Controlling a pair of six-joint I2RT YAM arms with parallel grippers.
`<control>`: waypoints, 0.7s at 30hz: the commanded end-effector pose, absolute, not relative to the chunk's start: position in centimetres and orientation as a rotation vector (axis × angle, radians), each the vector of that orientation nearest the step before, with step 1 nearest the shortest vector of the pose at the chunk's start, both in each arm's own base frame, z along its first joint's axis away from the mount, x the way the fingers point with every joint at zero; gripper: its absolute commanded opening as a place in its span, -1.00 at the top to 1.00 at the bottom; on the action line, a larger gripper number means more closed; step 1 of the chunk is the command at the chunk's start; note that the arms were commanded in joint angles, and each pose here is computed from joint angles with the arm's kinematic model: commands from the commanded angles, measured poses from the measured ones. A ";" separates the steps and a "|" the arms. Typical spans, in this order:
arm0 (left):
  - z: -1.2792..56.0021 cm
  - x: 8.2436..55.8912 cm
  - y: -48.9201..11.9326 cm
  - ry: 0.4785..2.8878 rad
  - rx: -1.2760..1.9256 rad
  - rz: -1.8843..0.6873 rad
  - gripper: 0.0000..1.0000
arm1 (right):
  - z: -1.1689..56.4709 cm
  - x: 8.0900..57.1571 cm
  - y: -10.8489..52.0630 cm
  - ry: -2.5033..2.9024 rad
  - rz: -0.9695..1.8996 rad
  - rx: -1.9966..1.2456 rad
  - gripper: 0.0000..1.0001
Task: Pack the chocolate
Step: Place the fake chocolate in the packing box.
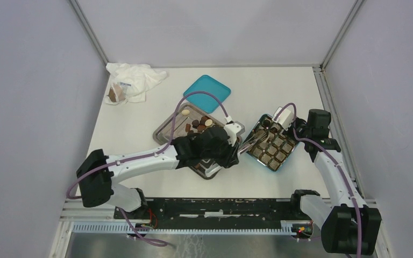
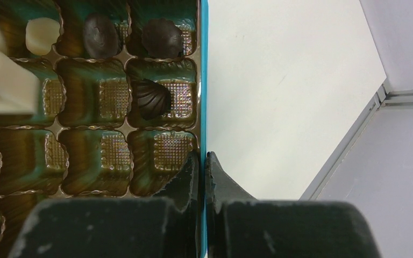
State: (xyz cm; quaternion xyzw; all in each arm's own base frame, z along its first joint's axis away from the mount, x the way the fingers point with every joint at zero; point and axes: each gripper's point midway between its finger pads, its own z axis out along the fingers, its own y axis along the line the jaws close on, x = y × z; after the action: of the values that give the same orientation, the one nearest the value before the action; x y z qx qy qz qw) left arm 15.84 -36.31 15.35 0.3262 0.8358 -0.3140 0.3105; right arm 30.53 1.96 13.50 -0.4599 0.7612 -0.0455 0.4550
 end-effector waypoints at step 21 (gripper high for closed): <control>15.9 19.9 -42.0 2.097 0.867 -0.744 0.75 | 14.4 31.4 2.7 1.819 -0.103 -1.151 1.00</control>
State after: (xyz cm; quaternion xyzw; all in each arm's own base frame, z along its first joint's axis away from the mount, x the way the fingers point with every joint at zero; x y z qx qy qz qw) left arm 18.29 -40.61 12.75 0.3341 0.8429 -0.2834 0.3124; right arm 30.53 2.19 13.09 -0.4625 0.7627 -0.0387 0.4505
